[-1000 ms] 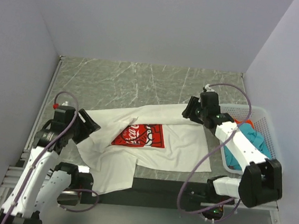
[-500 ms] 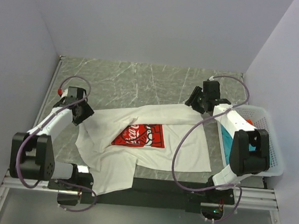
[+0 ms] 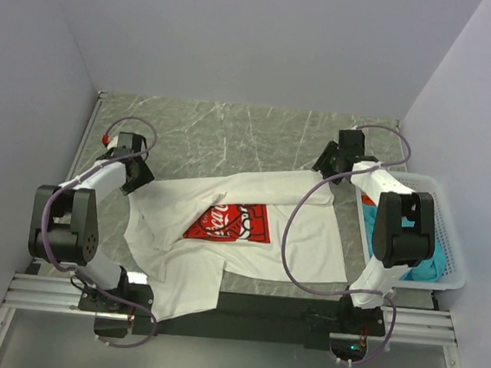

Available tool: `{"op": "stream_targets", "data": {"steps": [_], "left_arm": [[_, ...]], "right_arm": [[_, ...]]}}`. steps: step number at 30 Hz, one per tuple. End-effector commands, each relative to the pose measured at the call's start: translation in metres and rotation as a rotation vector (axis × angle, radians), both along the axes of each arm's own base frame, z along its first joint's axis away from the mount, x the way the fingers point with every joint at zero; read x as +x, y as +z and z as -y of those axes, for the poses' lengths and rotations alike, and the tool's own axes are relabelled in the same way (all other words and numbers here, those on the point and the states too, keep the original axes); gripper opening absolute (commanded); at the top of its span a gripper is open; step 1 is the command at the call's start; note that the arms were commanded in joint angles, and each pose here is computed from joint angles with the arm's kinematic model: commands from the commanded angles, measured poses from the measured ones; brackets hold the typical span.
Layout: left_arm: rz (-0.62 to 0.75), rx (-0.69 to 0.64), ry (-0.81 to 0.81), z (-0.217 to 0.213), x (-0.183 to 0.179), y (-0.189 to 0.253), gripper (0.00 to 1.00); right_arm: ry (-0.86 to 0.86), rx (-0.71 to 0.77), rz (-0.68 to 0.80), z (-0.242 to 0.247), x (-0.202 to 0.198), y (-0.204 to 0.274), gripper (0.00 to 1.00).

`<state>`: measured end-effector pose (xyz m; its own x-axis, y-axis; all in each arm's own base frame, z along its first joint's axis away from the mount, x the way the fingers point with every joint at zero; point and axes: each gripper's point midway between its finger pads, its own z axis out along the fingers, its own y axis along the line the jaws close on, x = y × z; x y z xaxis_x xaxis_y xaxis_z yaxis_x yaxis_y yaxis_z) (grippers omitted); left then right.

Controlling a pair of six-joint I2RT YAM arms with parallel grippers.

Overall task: Fold and stack the t-shirts
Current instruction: Fold the tshirt

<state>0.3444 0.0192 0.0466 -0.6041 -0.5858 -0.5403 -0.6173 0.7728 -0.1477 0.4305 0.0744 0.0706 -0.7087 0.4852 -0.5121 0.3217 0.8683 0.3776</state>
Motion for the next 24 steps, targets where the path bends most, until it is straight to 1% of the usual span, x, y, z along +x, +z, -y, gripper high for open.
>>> {"op": "stream_targets", "data": {"steps": [1,3,6,7,9,10,12,13,16,20,24], "left_arm": [[0.023,0.038,0.014,-0.013,0.012,0.007,0.56],[0.017,0.041,0.011,-0.013,0.013,0.005,0.56],[0.001,0.045,0.001,-0.013,0.015,0.002,0.54],[-0.002,0.051,0.0,-0.014,0.016,0.001,0.49],[-0.007,0.051,-0.009,-0.014,0.017,0.0,0.45],[-0.01,0.054,-0.009,-0.015,0.017,0.001,0.37],[-0.008,0.064,-0.009,-0.016,0.017,0.004,0.27],[-0.004,0.072,-0.013,-0.017,0.017,0.008,0.16],[0.006,0.12,-0.01,-0.026,0.021,0.018,0.01],[0.012,0.167,-0.008,-0.037,0.03,0.026,0.01],[-0.007,0.202,-0.041,-0.044,0.04,0.024,0.01]], "right_arm": [[-0.009,-0.013,0.06,0.004,0.018,0.016,0.55],[-0.009,-0.014,0.054,0.004,0.019,0.014,0.55],[-0.011,-0.014,0.05,0.005,0.02,0.011,0.55],[-0.012,-0.015,0.047,0.005,0.02,0.011,0.55],[-0.016,-0.021,0.039,0.007,0.02,0.008,0.55],[-0.021,-0.022,0.034,0.009,0.02,0.006,0.55],[-0.035,-0.025,0.031,0.013,0.021,0.005,0.55],[-0.042,-0.024,0.03,0.015,0.021,0.005,0.55],[-0.061,-0.033,0.025,0.019,0.022,0.003,0.55],[-0.066,-0.037,0.026,0.021,0.027,0.003,0.55],[-0.066,-0.034,0.021,0.021,0.031,0.001,0.54]]}}
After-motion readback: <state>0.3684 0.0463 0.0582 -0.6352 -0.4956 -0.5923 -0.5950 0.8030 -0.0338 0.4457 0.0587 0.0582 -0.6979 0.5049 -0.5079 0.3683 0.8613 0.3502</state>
